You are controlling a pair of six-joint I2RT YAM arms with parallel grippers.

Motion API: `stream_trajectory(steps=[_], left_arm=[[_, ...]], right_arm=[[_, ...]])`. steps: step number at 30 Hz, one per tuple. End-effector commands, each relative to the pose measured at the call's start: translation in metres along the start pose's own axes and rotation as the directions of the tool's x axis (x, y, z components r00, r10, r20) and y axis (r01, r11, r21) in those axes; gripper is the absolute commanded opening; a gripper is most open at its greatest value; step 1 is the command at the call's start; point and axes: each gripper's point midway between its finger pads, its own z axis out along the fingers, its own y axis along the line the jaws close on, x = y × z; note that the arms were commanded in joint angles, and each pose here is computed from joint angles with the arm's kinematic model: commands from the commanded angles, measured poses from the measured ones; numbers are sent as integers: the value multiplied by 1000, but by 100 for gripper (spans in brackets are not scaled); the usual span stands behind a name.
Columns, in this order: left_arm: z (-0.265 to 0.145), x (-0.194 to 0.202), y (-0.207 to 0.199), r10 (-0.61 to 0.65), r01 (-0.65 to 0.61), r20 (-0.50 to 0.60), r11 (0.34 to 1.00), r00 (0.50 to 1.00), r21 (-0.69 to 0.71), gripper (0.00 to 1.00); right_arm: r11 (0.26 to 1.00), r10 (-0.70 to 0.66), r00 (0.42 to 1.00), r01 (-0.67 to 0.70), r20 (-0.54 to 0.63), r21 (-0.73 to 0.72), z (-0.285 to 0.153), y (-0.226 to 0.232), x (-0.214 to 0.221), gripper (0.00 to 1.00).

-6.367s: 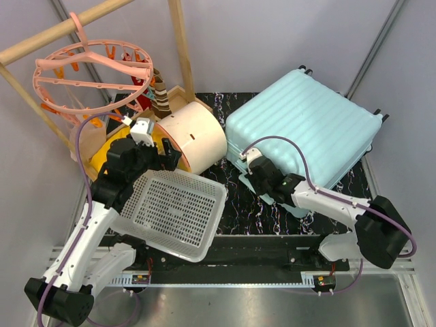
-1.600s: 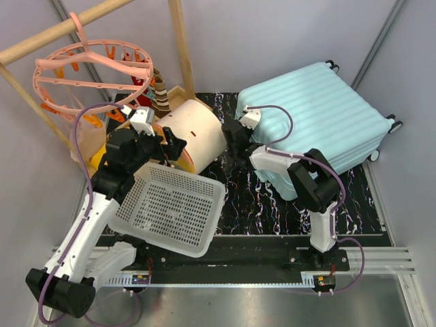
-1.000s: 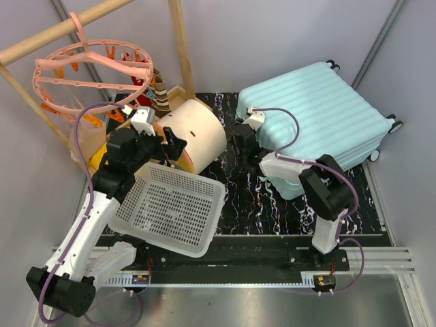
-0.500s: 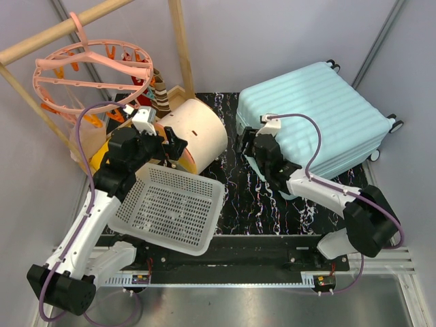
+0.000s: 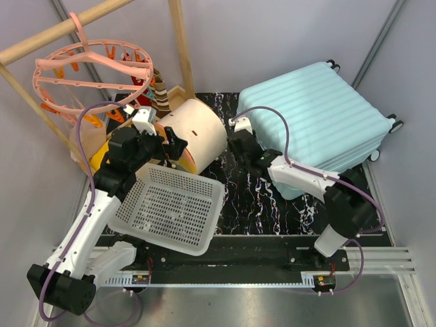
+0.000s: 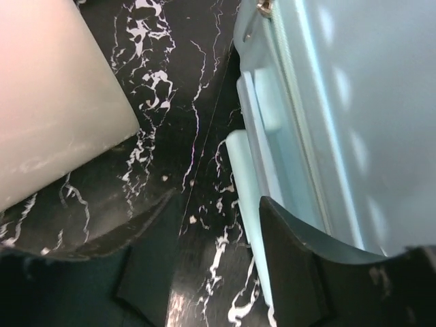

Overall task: Open, take out, and arrange the luggage
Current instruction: Unzip the luggage at the center of the board.

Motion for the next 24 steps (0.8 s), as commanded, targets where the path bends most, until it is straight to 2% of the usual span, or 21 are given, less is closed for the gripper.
stream_trajectory(steps=[1, 6, 11, 18, 21, 24], left_arm=[[-2, -10, -3, 26, -26, 40, 1000, 999, 16, 99], [-3, -12, 0, 32, -33, 47, 999, 998, 3, 99], [-3, -12, 0, 39, -39, 47, 999, 998, 0, 99], [-3, -11, -3, 38, -39, 45, 999, 998, 20, 99], [-2, -11, -5, 37, -39, 46, 999, 998, 31, 99], [-2, -9, -7, 34, -36, 43, 998, 998, 41, 99]], right_arm=[[990, -124, 991, 126, -40, 67, 22, -1, -7, 57], [969, -177, 982, 186, -68, 163, 38, -12, -4, 54], [968, -167, 984, 175, -55, 178, 32, -17, -6, 53], [986, -162, 986, 160, 43, 53, 0, -10, -27, 54], [983, -177, 983, 174, 43, 64, -3, -16, -27, 54], [983, -173, 985, 173, 2, 55, 12, -21, -16, 54]])
